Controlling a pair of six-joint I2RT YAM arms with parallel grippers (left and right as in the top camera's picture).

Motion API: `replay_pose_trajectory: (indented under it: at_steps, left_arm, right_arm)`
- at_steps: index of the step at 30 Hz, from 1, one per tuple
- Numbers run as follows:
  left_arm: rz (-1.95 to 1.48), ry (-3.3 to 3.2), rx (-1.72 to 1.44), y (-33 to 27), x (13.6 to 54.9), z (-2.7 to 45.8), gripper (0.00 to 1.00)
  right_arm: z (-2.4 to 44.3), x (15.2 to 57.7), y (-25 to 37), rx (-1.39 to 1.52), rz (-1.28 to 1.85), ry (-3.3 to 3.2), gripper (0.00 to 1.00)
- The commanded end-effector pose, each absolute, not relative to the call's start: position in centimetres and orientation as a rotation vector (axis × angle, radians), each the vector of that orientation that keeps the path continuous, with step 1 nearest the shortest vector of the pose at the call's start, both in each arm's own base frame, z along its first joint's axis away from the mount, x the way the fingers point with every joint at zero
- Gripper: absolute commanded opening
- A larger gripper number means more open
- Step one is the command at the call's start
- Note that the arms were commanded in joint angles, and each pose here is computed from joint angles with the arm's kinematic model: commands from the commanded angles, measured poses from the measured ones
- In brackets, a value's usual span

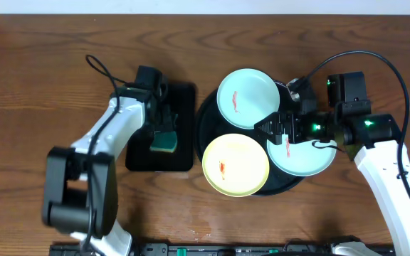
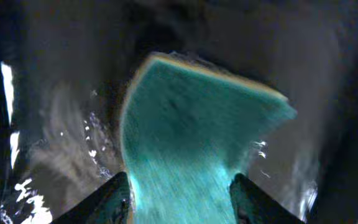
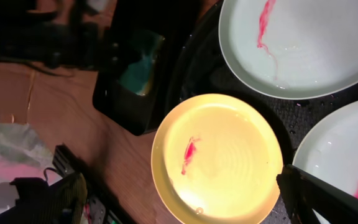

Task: Clean dirty plates on tray and stack at the side
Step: 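Reach the left gripper into the black tray and grasp the green sponge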

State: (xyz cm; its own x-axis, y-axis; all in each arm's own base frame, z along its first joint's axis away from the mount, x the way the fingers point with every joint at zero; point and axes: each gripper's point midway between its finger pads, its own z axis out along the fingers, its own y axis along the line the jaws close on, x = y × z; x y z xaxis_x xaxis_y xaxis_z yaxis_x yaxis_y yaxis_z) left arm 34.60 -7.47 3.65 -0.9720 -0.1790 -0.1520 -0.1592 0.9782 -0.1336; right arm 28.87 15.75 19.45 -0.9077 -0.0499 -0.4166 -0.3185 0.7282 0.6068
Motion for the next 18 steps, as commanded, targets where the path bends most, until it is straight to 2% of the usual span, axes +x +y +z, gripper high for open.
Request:
replay_pose_trajectory:
  at_steps: [1, 4, 10, 16, 17, 18]
  left_arm:
    - [-0.192, 2.923, -0.230, -7.5, 33.7, 6.6, 0.59]
    - [-0.183, 2.965, -0.197, -8.1, 32.2, 6.3, 0.64]
    - [-0.119, 3.007, -0.138, -8.7, 30.7, 2.4, 0.64]
    - [0.038, 2.997, -0.197, -6.8, 31.0, -0.8, 0.54]
    - [0.031, 2.992, -0.197, -6.9, 31.2, -1.0, 0.49]
    - [0.026, 2.984, -0.197, -7.0, 31.5, -1.2, 0.39]
  right_arm:
    - [20.3, 29.1, 15.9, -0.317, 0.971, 2.530, 0.97]
    - [20.0, 29.3, 15.5, -0.308, 0.939, 2.538, 0.97]
    - [19.9, 29.4, 15.4, -0.304, 0.927, 2.543, 0.98]
    - [19.7, 29.1, 15.3, -0.296, 0.924, 2.561, 0.97]
    - [19.6, 29.0, 15.2, -0.292, 0.916, 2.568, 0.95]
    - [19.4, 29.0, 15.0, -0.285, 0.895, 2.578, 0.94]
